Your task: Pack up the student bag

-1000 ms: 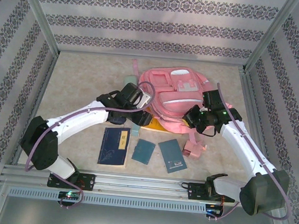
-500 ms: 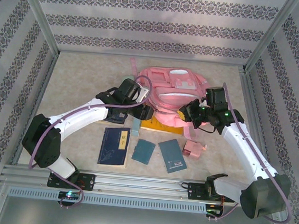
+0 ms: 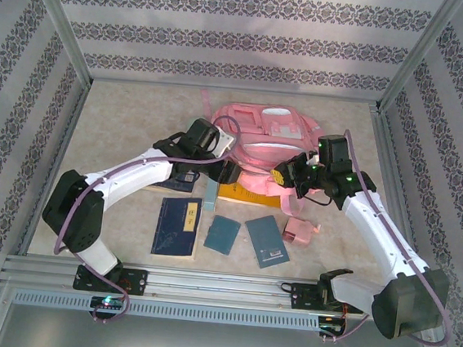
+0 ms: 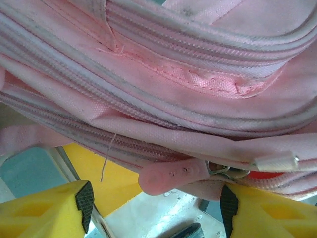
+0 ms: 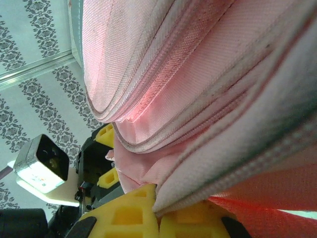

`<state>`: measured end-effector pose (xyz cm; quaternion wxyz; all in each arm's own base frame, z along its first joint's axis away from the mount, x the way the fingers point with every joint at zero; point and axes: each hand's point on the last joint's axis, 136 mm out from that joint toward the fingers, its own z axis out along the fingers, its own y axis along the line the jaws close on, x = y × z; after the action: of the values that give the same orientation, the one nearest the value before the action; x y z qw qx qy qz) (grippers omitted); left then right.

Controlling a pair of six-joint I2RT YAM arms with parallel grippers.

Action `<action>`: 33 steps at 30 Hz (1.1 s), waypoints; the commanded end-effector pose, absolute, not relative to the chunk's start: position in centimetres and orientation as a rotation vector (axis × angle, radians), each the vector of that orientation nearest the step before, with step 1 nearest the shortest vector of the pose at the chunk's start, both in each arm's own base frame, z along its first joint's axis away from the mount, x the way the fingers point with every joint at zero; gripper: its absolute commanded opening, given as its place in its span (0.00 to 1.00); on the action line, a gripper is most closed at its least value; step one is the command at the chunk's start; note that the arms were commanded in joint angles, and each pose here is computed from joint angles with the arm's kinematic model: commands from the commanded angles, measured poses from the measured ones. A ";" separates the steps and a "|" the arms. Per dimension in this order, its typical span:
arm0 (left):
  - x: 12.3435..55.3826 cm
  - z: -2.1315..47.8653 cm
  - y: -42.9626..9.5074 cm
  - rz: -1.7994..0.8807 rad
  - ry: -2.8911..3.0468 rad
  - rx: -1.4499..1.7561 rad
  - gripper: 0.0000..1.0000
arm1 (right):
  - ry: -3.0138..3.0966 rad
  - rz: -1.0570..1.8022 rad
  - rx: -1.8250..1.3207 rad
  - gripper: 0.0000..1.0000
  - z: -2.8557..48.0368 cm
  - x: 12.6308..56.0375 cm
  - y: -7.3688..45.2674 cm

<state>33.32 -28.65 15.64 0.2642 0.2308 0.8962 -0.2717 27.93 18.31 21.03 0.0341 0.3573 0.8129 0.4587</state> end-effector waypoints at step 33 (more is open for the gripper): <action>34.9 16.1 -25.6 -0.833 2.342 0.548 0.00 | 2.518 1.498 0.861 0.00 22.2 27.1 18.8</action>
<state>32.38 -28.60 16.66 0.2728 0.2621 0.8565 -0.3513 27.51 18.57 20.34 0.0319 0.3159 0.8254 0.4668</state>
